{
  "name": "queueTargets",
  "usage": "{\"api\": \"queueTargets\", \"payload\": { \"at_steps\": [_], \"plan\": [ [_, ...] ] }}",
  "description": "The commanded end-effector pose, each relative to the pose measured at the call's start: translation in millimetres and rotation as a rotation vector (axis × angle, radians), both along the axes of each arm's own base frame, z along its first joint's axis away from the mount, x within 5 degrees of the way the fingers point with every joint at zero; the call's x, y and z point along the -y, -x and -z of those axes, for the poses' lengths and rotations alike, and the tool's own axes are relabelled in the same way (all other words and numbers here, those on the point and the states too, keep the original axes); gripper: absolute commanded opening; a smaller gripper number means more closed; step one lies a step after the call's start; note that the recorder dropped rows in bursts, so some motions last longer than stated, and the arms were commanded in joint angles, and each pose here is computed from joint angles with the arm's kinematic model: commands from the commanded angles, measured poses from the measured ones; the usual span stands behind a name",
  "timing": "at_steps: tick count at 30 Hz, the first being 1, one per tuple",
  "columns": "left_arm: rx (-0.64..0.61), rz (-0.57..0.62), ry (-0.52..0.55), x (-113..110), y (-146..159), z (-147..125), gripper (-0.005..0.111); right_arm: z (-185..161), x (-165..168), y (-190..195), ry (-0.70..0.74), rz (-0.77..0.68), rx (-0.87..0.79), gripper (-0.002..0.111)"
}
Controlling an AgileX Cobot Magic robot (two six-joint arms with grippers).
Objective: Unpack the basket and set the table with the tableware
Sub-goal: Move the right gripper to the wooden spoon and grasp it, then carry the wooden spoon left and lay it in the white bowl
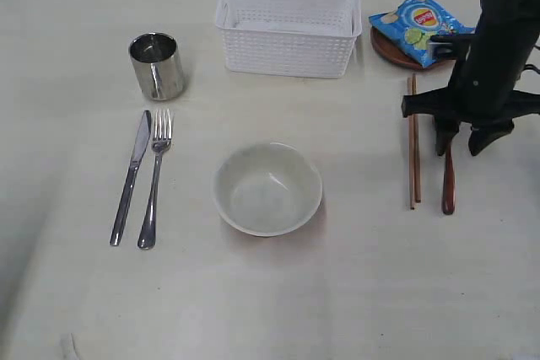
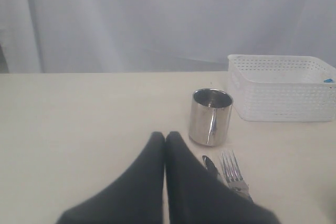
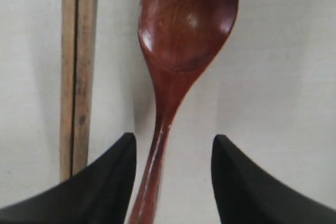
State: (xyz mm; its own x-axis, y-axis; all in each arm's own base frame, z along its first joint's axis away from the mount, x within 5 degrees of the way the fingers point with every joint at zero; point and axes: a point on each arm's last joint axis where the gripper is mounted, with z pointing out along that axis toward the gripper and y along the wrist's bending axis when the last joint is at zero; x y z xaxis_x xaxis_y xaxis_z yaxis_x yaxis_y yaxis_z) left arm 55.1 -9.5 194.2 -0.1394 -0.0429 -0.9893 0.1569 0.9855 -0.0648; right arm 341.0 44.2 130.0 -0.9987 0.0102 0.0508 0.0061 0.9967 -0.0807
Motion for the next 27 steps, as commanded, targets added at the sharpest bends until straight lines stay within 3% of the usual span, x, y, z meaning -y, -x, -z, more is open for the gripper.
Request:
{"api": "queueTargets", "payload": {
  "at_steps": [1, 5, 10, 18, 24, 27],
  "plan": [
    [0.007, 0.001, 0.004, 0, 0, 0, 0.0, 8, 1, 2, -0.013, 0.016, 0.038, 0.042],
    [0.007, 0.001, 0.004, 0, 0, 0, 0.0, 10, 1, 1, -0.018, 0.015, 0.054, 0.032],
    [0.007, 0.001, 0.004, 0, 0, 0, 0.0, 14, 3, 1, 0.008, -0.012, 0.045, 0.001],
    [0.007, 0.001, 0.004, 0, 0, 0, 0.0, 3, 4, 4, 0.013, -0.022, 0.043, 0.0],
    [0.007, 0.001, 0.004, 0, 0, 0, 0.0, -58, 5, 12, -0.012, -0.032, 0.204, 0.0],
    [0.006, 0.001, 0.005, 0, 0, 0, 0.0, -91, 0, 23, -0.091, -0.058, 0.267, 0.0]
  ]
}}
